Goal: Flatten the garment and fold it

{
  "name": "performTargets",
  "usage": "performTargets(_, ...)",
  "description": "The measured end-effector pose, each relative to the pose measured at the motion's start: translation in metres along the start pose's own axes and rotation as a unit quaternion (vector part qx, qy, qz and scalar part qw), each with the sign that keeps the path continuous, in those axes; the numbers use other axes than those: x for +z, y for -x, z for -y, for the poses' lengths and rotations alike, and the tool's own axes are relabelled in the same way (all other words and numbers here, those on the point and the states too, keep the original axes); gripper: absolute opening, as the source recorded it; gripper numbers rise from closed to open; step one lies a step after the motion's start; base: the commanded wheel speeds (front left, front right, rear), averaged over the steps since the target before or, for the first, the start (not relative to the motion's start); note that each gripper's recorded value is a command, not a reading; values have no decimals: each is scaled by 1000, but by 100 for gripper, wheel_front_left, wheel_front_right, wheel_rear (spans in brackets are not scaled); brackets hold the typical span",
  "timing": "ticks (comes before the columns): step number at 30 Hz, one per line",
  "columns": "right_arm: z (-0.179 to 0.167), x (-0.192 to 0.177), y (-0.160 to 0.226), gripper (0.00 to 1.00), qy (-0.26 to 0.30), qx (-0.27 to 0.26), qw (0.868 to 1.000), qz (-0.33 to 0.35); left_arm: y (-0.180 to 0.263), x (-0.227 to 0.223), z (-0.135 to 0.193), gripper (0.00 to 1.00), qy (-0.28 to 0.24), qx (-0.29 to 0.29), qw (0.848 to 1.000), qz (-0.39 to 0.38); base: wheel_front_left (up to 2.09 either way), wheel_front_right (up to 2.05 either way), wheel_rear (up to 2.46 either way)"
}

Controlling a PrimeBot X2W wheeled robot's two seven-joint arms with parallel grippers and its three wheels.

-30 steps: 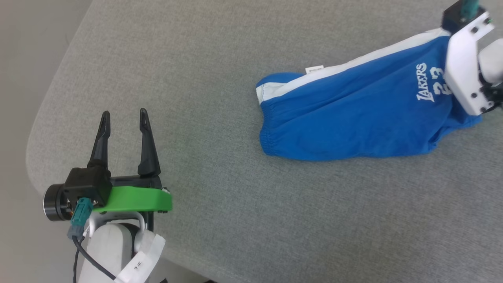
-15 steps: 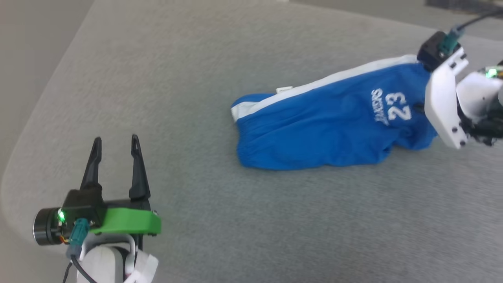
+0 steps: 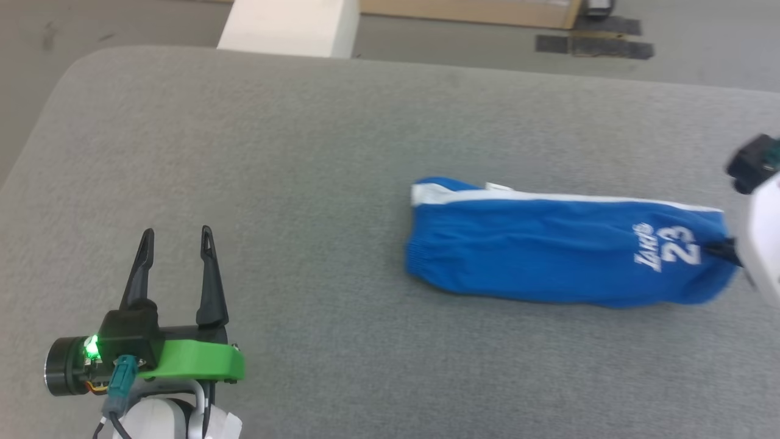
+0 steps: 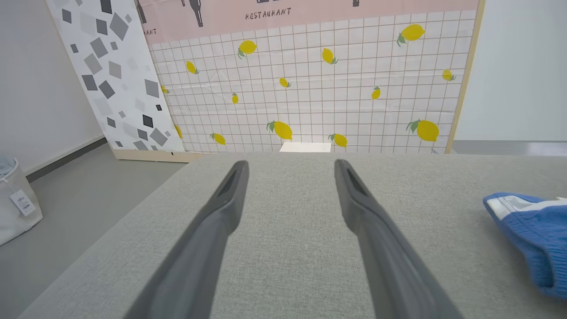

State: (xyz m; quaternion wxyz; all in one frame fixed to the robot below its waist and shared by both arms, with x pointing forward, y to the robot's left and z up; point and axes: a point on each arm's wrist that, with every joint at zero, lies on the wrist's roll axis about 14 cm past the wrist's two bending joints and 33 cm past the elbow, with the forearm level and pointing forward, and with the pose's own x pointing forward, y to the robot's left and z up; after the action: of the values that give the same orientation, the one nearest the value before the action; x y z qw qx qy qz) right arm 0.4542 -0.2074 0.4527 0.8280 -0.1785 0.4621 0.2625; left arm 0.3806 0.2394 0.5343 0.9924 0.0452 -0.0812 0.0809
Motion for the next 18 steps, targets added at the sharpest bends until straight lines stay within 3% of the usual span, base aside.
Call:
performTargets(9, 47, -55, 28, 0, -75, -72, 994, -33, -6, 6, 25, 100, 7, -40, 999, 12, 0, 0, 0)
performTargets(18, -4, 0, 30, 0, -41, 7, 998, 54, -3, 7, 23, 100, 1, -44, 999, 12, 0, 0, 0)
